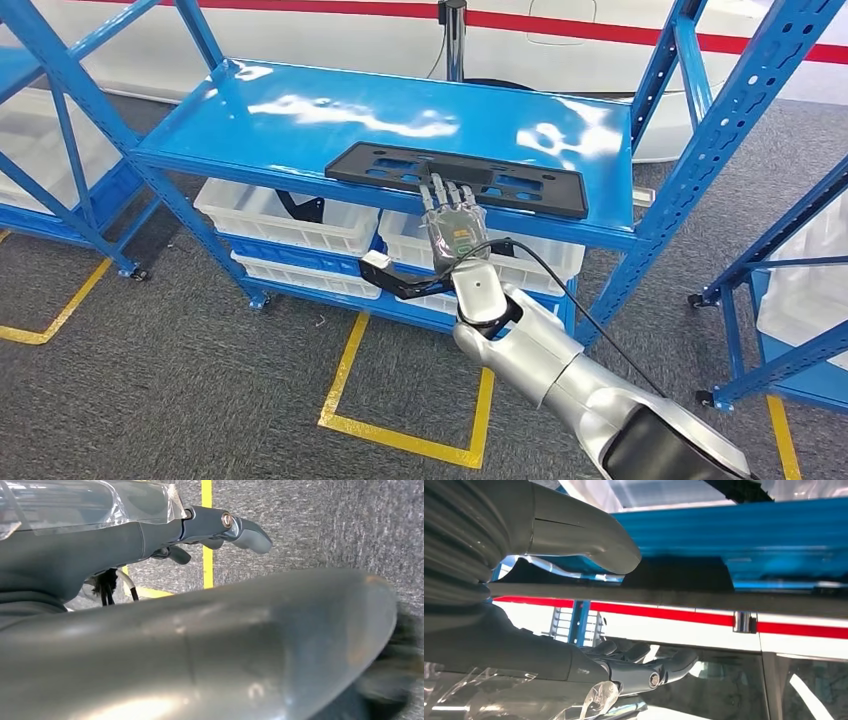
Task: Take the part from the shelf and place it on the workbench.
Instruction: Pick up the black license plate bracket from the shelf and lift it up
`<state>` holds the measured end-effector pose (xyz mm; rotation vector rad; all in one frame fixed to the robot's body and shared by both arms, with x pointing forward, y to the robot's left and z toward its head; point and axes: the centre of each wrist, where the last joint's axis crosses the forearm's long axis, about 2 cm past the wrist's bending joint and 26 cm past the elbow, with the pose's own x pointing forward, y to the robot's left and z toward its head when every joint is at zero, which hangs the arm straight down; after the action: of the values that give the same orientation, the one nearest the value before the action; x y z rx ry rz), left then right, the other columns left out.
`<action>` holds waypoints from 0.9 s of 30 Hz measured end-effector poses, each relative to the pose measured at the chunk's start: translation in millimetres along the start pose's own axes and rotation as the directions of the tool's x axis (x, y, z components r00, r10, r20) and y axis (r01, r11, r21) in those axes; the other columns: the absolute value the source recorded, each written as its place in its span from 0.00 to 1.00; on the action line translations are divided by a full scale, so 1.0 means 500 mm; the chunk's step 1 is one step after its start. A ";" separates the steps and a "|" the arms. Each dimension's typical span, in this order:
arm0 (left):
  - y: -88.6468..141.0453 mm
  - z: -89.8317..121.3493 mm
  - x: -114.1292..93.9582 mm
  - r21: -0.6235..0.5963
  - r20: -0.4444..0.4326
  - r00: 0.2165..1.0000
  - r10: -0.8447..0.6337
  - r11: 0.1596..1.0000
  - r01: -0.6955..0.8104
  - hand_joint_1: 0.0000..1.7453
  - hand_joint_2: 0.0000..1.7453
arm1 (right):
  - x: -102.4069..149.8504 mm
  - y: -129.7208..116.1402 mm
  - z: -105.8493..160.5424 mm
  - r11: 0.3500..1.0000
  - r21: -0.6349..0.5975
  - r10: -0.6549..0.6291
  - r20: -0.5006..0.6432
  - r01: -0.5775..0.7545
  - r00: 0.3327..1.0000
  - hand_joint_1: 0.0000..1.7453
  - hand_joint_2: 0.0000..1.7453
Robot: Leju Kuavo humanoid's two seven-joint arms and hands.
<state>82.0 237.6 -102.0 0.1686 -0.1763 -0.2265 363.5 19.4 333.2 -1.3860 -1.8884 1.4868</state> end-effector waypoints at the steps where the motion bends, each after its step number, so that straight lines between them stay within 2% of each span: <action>1: 0.000 0.000 -0.001 0.000 -0.001 1.000 0.000 1.000 0.000 0.00 0.00 | 0.000 0.002 0.001 1.000 0.006 -0.002 0.001 0.002 1.000 0.00 1.00; 27: 0.002 0.000 0.000 0.004 0.001 1.000 0.006 1.000 -0.006 0.00 0.00 | 0.002 0.010 0.001 0.997 0.070 -0.042 0.009 0.041 0.999 0.00 1.00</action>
<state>82.3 238.4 -102.0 0.1719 -0.1783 -0.2202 365.0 19.6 328.2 -1.3029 -1.8422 1.5278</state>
